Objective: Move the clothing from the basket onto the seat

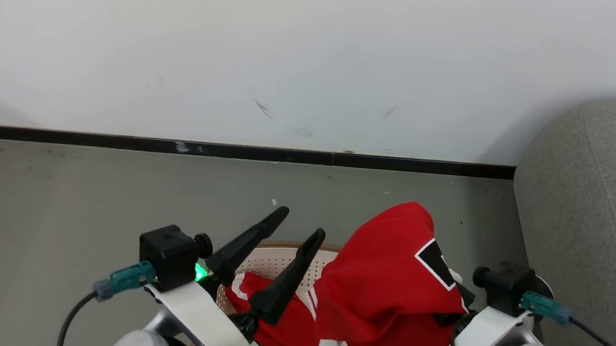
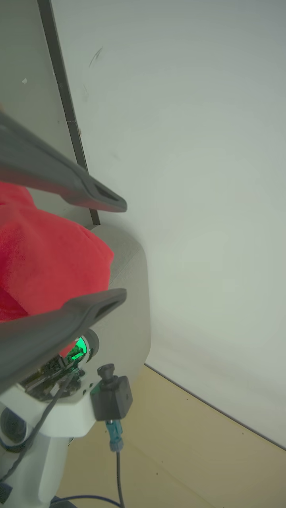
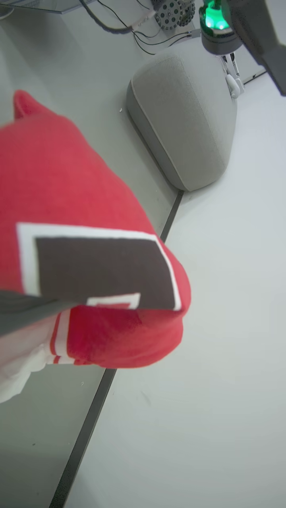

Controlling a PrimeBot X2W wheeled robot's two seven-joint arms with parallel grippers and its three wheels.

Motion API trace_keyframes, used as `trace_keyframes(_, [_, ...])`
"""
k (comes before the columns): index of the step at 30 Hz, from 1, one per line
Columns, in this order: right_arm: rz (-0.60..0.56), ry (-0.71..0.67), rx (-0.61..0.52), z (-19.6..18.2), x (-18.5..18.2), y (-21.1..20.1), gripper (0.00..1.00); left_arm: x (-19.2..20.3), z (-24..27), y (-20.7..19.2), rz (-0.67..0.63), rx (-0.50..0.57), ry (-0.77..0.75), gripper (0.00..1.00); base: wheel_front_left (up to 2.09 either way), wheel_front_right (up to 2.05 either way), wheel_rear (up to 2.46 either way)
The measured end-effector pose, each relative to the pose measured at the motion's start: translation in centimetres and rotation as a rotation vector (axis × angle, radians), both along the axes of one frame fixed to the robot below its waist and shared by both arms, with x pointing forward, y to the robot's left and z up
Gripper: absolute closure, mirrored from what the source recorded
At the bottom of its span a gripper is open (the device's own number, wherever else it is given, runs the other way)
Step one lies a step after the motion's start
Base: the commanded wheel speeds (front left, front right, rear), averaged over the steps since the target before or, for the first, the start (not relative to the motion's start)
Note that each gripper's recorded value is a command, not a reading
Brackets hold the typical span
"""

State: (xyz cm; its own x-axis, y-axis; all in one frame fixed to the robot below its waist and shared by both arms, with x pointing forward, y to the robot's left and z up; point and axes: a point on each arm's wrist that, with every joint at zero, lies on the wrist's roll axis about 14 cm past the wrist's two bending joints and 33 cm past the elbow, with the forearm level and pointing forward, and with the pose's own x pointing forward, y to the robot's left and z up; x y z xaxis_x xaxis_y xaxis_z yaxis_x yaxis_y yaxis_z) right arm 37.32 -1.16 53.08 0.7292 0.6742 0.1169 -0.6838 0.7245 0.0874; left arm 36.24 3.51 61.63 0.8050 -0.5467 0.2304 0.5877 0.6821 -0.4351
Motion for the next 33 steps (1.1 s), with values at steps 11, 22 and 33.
trace_keyframes(11, [-0.137, -0.007, 0.015, 0.5, 0.8, -4.6, 1.00, -2.0, -1.3, -3.5, -0.100, 0.000, -0.035, 0.00, 0.00, 0.00, 0.00])
trace_keyframes(22, [-0.302, 0.002, 0.022, 0.2, 0.0, -10.0, 1.00, -3.1, -2.2, -6.3, -0.202, 0.008, -0.063, 0.00, 0.00, 0.00, 0.00])
trace_keyframes(33, [-0.470, -0.019, 0.005, 0.6, -1.2, -15.4, 1.00, -3.3, -2.5, -8.4, -0.283, -0.006, -0.093, 0.00, 0.00, 0.00, 0.00])
